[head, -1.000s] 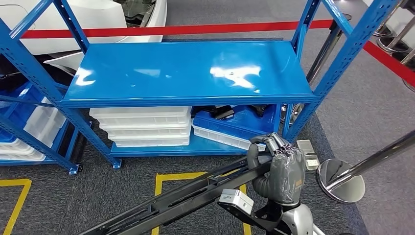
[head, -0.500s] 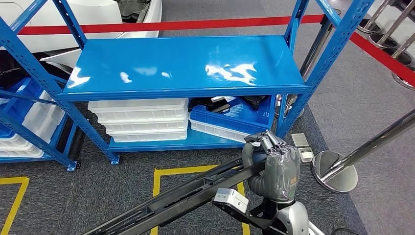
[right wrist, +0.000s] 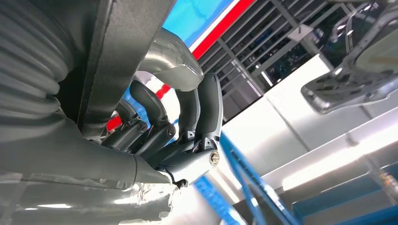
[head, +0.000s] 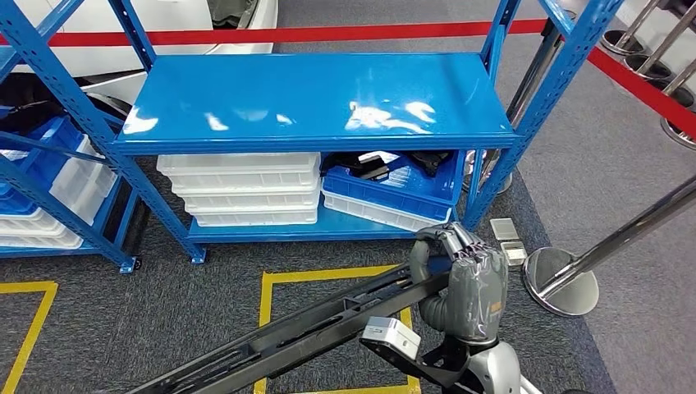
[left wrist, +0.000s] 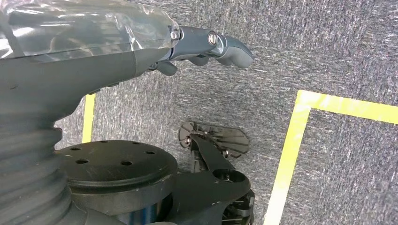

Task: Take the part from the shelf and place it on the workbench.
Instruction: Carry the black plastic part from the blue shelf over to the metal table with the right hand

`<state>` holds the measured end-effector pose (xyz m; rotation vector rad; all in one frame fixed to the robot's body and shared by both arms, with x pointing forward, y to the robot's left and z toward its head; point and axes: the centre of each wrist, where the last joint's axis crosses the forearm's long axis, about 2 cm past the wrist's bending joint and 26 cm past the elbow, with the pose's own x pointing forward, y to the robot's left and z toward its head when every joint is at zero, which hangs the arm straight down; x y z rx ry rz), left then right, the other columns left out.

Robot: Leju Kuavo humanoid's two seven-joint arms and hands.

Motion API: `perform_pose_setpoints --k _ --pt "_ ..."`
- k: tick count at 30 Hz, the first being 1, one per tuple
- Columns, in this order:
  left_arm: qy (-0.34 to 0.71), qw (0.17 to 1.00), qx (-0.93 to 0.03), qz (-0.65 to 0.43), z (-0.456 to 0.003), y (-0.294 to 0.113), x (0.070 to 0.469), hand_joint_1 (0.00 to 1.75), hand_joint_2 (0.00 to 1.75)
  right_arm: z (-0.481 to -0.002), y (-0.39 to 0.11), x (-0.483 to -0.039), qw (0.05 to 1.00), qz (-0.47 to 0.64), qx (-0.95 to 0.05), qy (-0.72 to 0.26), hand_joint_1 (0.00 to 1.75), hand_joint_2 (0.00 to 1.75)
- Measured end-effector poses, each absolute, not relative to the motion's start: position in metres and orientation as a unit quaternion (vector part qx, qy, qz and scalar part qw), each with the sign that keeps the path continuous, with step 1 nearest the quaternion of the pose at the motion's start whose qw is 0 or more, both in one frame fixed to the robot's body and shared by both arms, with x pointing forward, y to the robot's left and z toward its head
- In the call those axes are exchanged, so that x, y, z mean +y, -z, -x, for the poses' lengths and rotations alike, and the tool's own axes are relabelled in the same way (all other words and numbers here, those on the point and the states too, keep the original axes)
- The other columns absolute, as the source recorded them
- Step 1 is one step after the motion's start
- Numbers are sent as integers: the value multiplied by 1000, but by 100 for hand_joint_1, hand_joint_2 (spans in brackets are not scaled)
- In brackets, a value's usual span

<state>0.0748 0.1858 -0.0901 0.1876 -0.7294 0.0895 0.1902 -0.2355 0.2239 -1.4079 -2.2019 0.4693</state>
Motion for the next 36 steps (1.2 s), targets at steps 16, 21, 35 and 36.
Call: perform_pose_setpoints --k 16,21,35,36 --pt "-41 928 -357 -95 -73 92 188 0 175 -192 -226 -236 264 468 -828 -158 175 175" --pt "-41 928 -357 -94 -73 91 187 0 175 -192 -226 -238 269 458 -833 -151 175 175" --pt "-34 928 -361 -91 -73 92 186 0 175 -192 -225 -246 286 441 -842 -121 175 175" --pt "-34 928 -361 -91 -73 92 186 0 175 -192 -225 -246 287 442 -842 -119 175 175"
